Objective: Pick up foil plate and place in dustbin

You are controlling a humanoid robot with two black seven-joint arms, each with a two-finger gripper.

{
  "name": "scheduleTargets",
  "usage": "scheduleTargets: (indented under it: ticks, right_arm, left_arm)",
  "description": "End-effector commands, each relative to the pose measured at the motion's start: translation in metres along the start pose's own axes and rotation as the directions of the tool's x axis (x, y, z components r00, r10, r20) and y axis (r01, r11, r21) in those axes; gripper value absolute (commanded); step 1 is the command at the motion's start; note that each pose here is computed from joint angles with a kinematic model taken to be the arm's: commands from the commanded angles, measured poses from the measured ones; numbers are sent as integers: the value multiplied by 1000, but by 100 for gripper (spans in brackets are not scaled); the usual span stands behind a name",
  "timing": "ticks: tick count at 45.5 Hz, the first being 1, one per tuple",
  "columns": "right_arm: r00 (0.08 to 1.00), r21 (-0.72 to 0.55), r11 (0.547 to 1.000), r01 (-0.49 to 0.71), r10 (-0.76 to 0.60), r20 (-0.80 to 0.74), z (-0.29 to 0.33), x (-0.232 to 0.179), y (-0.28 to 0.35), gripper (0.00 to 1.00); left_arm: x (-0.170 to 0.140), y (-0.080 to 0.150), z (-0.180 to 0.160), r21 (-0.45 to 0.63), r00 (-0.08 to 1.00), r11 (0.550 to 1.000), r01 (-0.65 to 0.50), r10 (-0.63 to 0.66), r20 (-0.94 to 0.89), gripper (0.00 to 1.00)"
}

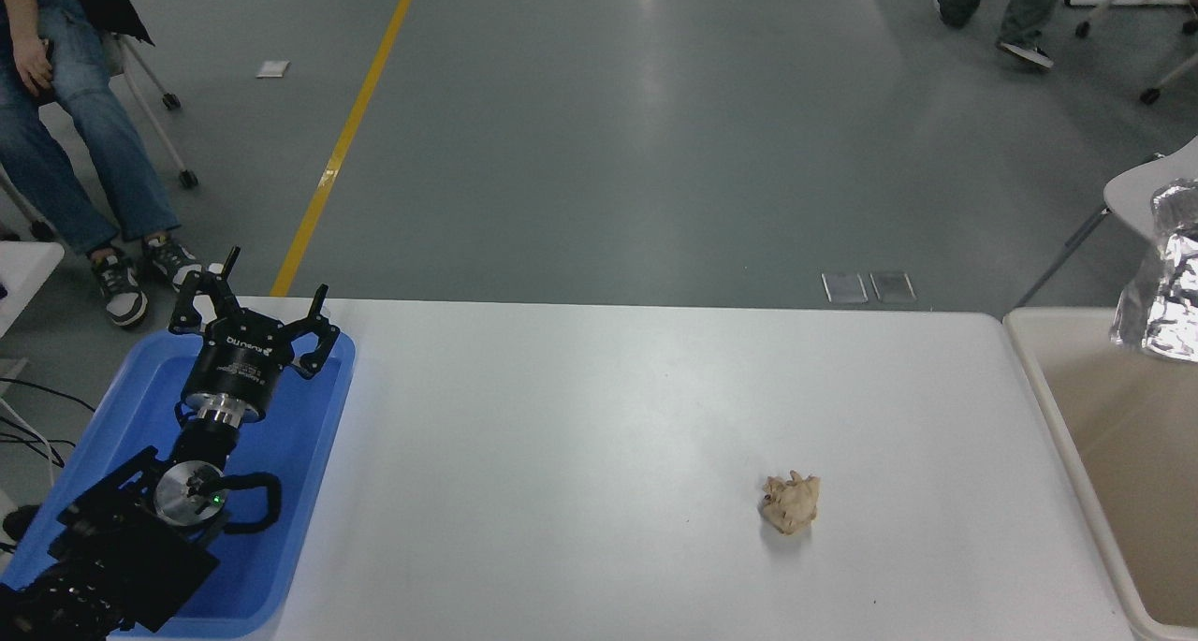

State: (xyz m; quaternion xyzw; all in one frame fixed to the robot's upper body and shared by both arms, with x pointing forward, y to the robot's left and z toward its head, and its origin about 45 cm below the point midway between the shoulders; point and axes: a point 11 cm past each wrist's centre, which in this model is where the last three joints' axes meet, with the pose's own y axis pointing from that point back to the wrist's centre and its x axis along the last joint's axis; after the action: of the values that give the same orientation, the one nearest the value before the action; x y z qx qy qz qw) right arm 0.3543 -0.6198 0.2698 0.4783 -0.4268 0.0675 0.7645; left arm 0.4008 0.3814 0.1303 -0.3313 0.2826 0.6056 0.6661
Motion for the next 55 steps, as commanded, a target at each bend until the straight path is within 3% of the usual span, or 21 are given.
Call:
scheduleTargets:
  ticks: [1, 25, 42, 47, 55]
  right_arm:
    - [994, -85, 991, -105, 108, 29, 26, -41, -31, 0]
    - [996, -119, 992, -30, 40, 83, 31, -138, -61, 0]
    - [995, -115, 992, -53, 62, 78, 26, -147, -64, 0]
    - [994, -116, 991, -67, 76, 75, 27, -144, -63, 27]
    - [993, -117, 991, -70, 80, 87, 27, -143, -63, 57]
  left_arm:
    - [0, 0, 0, -1, 1000, 1000, 0, 0, 0, 100]
    - [0, 0, 0, -1, 1000, 1000, 1, -1, 0, 100]
    - [0, 0, 0, -1, 1000, 1000, 0, 0, 0, 100]
    - [0, 0, 0, -1, 1000, 1000, 0, 0, 0, 100]
    - [0, 0, 0, -1, 1000, 1000, 0, 0, 0, 100]
